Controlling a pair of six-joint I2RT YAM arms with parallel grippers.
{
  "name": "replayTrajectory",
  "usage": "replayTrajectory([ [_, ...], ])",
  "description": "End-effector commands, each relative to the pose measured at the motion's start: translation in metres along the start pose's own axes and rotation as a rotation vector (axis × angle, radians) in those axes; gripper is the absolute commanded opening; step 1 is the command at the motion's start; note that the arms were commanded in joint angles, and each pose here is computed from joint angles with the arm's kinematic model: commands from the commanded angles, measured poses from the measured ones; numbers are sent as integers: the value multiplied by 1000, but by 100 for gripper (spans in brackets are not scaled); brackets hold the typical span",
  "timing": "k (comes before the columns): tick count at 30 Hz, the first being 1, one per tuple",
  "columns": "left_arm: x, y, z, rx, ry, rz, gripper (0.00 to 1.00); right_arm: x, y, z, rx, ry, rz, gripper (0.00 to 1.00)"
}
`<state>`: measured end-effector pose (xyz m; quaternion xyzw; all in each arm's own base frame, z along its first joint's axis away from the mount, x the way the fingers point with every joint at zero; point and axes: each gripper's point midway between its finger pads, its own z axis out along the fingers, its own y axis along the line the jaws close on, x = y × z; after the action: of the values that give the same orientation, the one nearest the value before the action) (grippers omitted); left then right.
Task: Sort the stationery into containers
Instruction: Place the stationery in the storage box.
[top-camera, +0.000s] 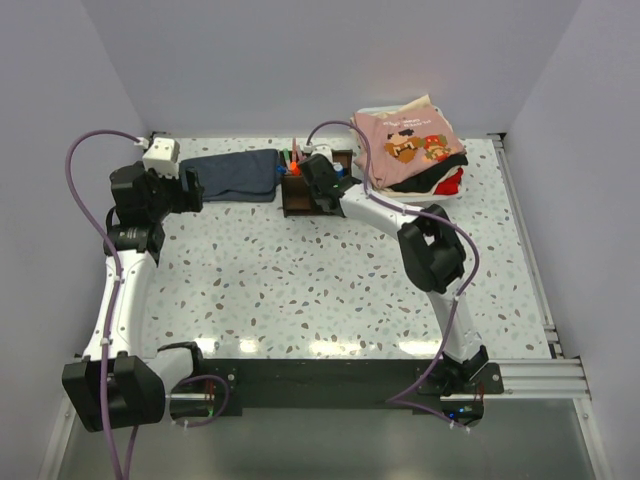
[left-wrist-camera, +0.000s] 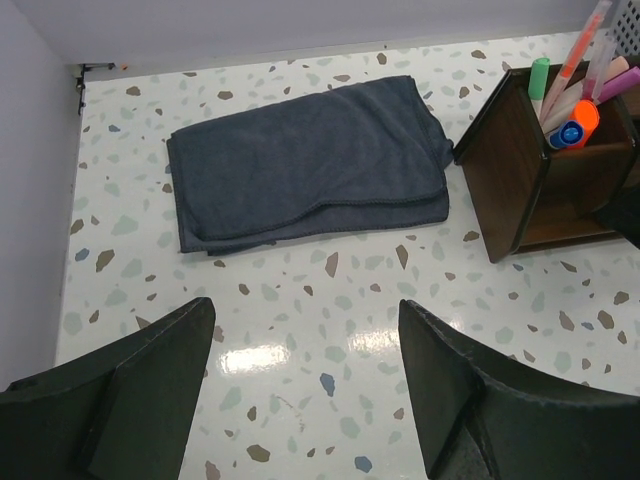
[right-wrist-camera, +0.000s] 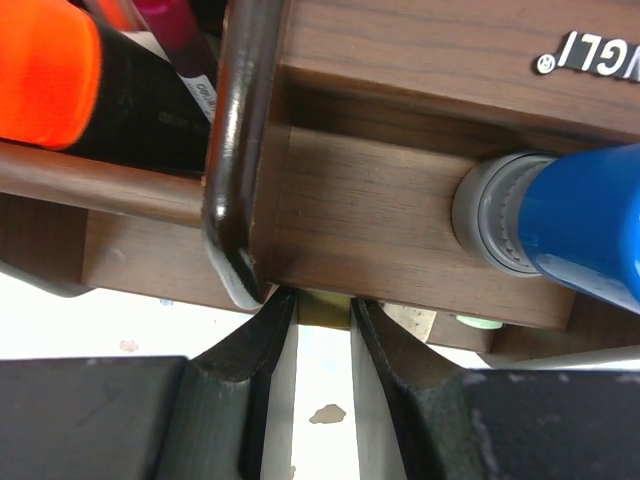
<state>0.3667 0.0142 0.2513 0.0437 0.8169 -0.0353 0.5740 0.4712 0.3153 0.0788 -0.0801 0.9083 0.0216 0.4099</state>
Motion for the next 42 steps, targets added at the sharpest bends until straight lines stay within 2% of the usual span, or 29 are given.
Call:
replayTrajectory([
  [1,-22,1,-2,9,-62,-7,79,-23,0,2,19,-71,53,0],
  [3,-21,1,-1,11,-59,-7,79,-22,0,2,21,-71,52,6],
  [4,-22,1,-2,11,-60,-8,79,-23,-1,3,23,-73,52,21],
  [7,-23,0,-2,15,-64,-10,79,-24,-2,2,24,-76,50,39],
  [13,-24,-2,-3,24,-69,-15,79,-26,-5,-3,30,-81,52,45],
  [22,-25,-5,-7,41,-79,-14,79,-28,-5,-18,13,-79,57,46],
  [31,-31,-11,-12,66,-103,-46,79,-32,3,-66,-43,-85,76,46],
  [36,-37,-12,-18,64,-121,-32,79,-18,20,-89,-107,-64,46,46],
  [40,-38,-13,-22,69,-123,-14,79,-17,16,-104,-124,-78,9,52],
  [42,-37,-16,-24,82,-118,-14,79,-16,10,-111,-139,-95,-60,57],
])
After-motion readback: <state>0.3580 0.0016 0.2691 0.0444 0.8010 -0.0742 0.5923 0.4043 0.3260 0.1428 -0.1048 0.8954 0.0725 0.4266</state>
